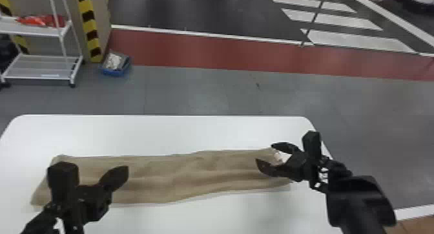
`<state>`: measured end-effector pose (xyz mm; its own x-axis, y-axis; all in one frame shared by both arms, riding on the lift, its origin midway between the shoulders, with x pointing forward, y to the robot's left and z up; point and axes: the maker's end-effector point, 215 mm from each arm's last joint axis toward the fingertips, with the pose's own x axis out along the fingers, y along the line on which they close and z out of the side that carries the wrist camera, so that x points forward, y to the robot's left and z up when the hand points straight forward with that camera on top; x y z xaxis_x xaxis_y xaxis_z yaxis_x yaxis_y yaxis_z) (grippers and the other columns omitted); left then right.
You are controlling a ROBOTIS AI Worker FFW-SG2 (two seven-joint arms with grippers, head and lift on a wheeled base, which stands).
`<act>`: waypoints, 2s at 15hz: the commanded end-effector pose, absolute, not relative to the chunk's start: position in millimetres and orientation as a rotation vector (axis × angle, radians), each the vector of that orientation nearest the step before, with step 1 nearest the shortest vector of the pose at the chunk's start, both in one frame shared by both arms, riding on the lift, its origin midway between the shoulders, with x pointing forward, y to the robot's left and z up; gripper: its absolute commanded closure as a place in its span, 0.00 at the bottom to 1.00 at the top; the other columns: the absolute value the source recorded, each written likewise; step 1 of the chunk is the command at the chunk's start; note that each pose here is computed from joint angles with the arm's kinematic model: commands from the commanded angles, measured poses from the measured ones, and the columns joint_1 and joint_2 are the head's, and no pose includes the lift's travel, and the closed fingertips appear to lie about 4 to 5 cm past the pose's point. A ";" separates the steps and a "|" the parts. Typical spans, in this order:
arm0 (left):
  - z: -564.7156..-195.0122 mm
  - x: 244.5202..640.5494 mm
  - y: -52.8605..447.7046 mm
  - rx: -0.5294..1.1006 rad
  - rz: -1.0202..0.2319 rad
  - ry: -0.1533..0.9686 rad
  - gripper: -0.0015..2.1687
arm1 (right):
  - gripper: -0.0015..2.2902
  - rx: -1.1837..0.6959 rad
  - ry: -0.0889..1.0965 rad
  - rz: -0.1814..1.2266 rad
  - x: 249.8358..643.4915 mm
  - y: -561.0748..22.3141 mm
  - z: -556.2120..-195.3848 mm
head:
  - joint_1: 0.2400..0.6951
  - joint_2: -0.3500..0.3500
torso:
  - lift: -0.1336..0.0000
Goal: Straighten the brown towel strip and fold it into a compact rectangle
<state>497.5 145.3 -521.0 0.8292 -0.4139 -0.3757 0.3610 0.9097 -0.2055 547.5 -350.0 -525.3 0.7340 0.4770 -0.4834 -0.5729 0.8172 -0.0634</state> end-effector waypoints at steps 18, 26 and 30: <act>-548.0 515.6 328.8 -0.148 -0.151 0.481 0.52 | 0.17 -0.167 0.452 0.417 481.4 -444.4 -549.8 | 1.00 0.31 | 1.00; -557.1 492.2 338.3 -0.185 -0.179 0.546 0.29 | 0.17 -0.169 0.450 0.413 473.9 -449.6 -551.4 | 1.00 0.33 | 1.00; -560.7 489.6 342.5 -0.172 -0.169 0.557 0.29 | 0.17 -0.170 0.446 0.415 472.7 -449.9 -550.6 | 1.00 0.32 | 1.00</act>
